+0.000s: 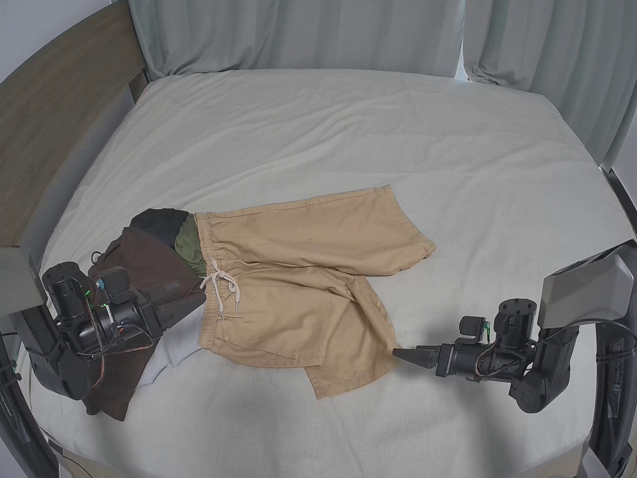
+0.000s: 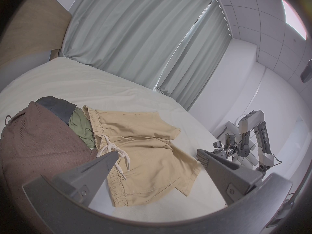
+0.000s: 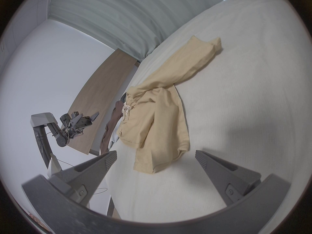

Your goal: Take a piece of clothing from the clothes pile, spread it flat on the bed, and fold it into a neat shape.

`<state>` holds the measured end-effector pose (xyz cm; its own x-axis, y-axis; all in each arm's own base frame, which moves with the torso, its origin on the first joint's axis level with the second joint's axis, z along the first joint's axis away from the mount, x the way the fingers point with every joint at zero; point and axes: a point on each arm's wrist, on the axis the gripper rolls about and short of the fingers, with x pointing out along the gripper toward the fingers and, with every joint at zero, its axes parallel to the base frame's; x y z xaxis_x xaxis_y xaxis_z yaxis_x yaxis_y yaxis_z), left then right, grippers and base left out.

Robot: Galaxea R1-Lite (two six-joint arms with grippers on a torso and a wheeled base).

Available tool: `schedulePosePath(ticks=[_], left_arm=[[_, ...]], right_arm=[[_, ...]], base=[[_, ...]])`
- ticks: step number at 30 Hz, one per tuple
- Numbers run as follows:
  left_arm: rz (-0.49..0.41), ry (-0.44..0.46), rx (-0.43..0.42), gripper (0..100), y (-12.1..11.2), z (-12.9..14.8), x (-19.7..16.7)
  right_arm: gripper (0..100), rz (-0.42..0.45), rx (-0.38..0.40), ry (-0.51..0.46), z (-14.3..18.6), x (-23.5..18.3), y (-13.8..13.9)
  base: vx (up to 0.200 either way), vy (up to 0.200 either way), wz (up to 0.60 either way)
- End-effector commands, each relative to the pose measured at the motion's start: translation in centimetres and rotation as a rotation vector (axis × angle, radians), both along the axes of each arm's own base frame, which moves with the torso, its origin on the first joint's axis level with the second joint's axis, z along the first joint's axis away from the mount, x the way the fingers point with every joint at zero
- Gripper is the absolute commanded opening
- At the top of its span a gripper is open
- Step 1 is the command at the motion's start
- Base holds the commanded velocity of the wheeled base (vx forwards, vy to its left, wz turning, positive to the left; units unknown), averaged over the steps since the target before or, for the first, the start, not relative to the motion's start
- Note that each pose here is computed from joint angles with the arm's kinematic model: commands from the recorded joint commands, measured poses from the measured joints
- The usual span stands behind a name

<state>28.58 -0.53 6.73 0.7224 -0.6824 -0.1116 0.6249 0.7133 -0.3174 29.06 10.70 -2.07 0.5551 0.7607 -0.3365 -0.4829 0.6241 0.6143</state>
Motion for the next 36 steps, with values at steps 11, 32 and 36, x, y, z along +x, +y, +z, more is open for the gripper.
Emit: schedulePosePath(ticks=[11, 32, 36], left_arm=[[-0.003, 0.000, 0.012, 100, 0.0, -0.3, 0.1], [-0.003, -0.002, 0.011, 100, 0.1, -0.3, 0.1], [-0.003, 0.000, 0.012, 100, 0.0, -0.3, 0.1]], right_arm=[[100, 0.049, 0.046, 0.091, -1.2, -0.4, 2.6], [100, 0.043, 0.116, 0.138, -0.8, -0.2, 5.0], [100, -0.009, 0.124, 0.103, -0.2, 0.7, 4.3]], base=[[0.000, 0.000, 0.00], [0.000, 0.000, 0.00], [0.000, 0.000, 0.00]])
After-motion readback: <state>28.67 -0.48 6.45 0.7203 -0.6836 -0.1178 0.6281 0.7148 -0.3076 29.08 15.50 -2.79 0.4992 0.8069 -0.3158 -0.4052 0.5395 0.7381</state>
